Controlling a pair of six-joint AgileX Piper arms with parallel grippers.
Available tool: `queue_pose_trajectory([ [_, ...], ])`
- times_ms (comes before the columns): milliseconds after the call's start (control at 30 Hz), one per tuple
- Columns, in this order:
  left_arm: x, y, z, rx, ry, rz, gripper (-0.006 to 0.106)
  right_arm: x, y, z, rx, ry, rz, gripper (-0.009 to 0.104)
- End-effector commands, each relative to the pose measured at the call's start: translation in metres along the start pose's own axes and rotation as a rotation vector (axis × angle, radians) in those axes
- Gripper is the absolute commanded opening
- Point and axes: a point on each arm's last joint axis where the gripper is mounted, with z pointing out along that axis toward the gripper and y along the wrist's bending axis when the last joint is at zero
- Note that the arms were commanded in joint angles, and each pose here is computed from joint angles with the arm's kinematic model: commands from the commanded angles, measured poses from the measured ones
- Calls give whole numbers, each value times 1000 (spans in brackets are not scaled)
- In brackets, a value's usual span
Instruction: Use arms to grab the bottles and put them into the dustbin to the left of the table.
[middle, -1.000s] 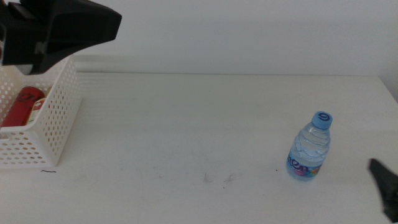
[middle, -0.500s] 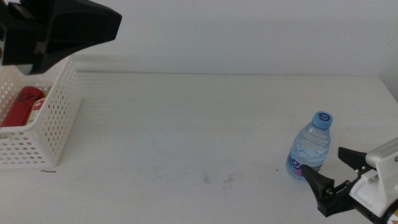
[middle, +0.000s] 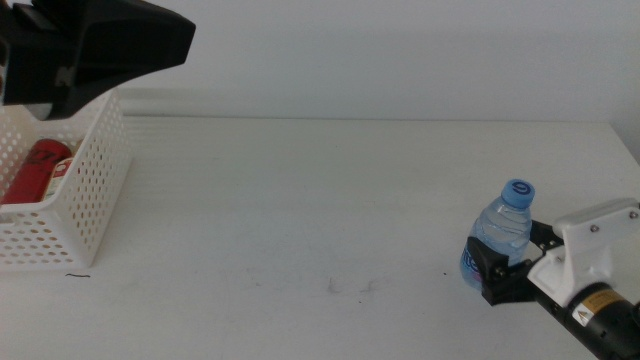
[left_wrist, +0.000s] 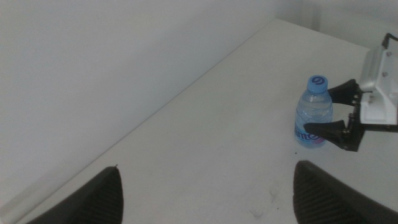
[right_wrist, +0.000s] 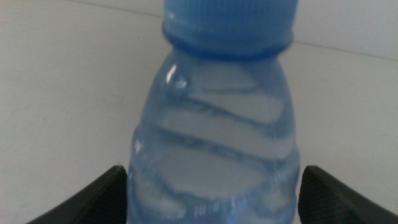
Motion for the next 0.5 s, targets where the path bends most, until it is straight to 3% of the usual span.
queue_pose_trajectory([
  [0, -1, 0, -1, -5, -17, -2, 94, -3, -1, 8, 8, -23, -5, 79],
  [100, -1, 0, -1, -5, -17, -2, 94, -5, -1, 17, 9, -21, -5, 64],
  [167, -1, 0, -1, -5, -17, -2, 94, -5, 0, 20, -1, -10, -10, 40],
  [233, -1, 0, -1, -5, -17, -2, 94, -10, 4, 22, -48, -31, -15, 3],
  [267, -1, 0, -1, -5, -17, -2, 94, -15, 9, 23, -86, -58, -9, -2],
  [467, -1, 0, -1, -5, -17, -2, 94, -79, 39, 52, -206, -123, -55, -3],
])
